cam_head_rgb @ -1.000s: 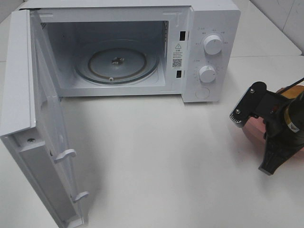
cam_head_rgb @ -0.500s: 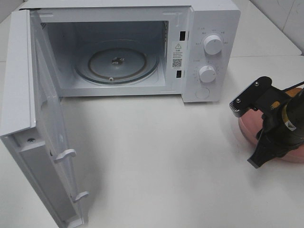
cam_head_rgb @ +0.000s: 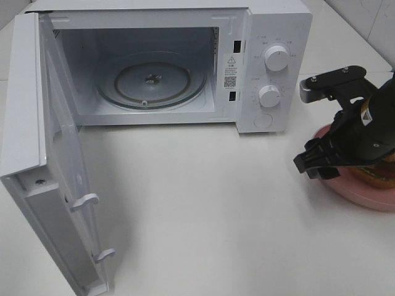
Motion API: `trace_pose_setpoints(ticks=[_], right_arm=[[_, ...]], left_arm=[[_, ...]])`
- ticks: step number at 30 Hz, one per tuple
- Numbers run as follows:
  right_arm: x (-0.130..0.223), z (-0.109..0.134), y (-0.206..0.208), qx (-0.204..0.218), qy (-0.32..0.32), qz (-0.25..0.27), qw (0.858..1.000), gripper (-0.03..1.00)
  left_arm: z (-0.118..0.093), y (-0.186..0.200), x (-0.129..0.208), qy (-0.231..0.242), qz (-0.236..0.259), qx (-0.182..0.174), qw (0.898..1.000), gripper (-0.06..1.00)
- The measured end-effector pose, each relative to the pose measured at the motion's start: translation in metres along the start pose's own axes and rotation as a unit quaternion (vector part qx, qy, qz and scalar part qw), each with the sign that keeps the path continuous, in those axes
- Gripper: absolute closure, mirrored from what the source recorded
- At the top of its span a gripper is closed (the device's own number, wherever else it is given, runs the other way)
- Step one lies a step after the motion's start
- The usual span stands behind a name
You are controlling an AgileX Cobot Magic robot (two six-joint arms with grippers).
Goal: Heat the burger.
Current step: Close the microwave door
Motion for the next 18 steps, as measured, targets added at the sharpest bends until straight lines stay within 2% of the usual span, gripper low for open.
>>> trace_pose_setpoints(ticks=[6, 18], right_arm=[[-0.013, 0.008, 0.021, -0.010, -0.046, 0.021, 0.999, 0.23], [-0.024, 0.008, 0.045, 0.003, -0.054, 0.053, 0.997, 0.21]], left_arm=[[0.000, 0.000, 0.000, 0.000, 0.000, 0.000, 1.000, 0.94], [0.000, 0.000, 0.000, 0.000, 0.000, 0.000, 1.000, 0.94]])
Point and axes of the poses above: a point on each arm's last joint axis where the gripper is mounted, y pointing back along that axis away from the gripper, z along the wrist's bending axis when the last joint is at zero, x = y × z, the point moved 9 cm from there along -y, pointing out along that axis toward the gripper, and after that the axes turned 14 degrees about -y, right-handed, at the moved point
